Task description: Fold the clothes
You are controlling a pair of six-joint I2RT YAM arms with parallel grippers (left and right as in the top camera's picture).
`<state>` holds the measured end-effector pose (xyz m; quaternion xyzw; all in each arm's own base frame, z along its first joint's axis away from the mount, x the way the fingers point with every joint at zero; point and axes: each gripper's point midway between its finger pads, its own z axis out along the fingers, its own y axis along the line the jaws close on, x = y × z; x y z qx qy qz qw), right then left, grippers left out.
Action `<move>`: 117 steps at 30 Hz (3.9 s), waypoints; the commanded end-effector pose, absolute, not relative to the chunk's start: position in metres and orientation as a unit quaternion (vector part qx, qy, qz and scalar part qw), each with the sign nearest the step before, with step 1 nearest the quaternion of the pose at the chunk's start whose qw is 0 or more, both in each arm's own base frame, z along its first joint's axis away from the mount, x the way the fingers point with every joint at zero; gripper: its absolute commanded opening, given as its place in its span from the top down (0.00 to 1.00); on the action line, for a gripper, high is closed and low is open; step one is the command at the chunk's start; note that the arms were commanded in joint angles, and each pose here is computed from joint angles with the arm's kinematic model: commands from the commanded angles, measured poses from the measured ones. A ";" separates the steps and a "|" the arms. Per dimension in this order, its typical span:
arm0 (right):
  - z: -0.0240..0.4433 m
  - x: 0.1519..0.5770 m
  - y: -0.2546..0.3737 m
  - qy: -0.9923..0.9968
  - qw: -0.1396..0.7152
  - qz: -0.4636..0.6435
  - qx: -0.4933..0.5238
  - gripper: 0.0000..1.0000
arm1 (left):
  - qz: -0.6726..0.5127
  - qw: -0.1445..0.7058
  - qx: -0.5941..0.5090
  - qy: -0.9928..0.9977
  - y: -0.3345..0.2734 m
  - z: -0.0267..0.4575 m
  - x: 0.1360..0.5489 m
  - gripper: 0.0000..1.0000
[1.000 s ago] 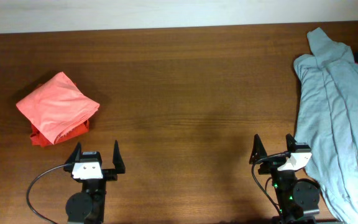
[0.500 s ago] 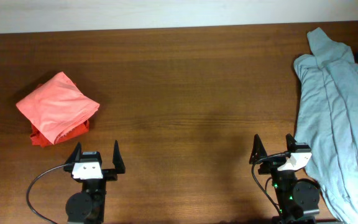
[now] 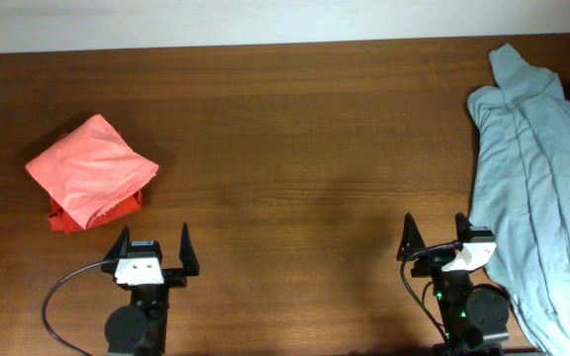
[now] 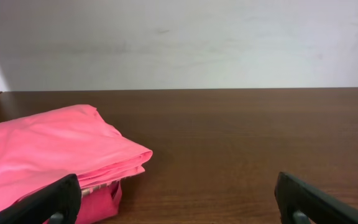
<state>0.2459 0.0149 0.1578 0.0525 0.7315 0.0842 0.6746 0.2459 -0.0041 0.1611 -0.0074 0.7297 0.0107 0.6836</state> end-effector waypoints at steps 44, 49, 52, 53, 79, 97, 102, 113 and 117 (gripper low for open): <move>0.235 0.373 -0.230 0.879 0.392 -0.141 0.232 0.01 | -0.043 0.443 0.035 0.895 -0.038 0.242 0.311 0.01; 0.178 0.349 -0.318 0.872 0.347 -0.169 0.302 0.02 | -0.042 0.441 0.035 0.896 -0.037 0.242 0.311 0.01; 0.154 0.345 -0.338 0.880 0.335 -0.162 0.295 0.01 | -0.042 0.441 0.035 0.896 -0.037 0.241 0.310 0.01; 0.144 0.343 -0.344 0.883 0.330 -0.160 0.293 0.01 | -0.042 0.441 0.035 0.896 -0.037 0.241 0.310 0.01; 0.051 0.346 -0.375 0.911 0.296 -0.132 0.256 0.59 | -0.041 0.428 0.035 0.902 -0.038 0.232 0.315 0.01; 0.163 0.422 -0.216 0.918 0.371 -0.055 0.128 0.96 | -0.041 0.428 0.035 0.902 -0.038 0.233 0.315 0.01; 0.157 0.438 -0.069 0.946 0.324 0.026 0.019 0.96 | -0.041 0.427 0.035 0.903 -0.038 0.232 0.315 0.01; 0.181 0.416 0.257 0.887 0.387 0.127 -0.218 0.73 | -0.040 0.421 0.035 0.906 -0.038 0.229 0.313 0.01; 0.200 0.422 0.239 0.894 0.399 0.063 -0.196 0.31 | -0.042 0.416 0.036 0.908 -0.038 0.227 0.311 0.01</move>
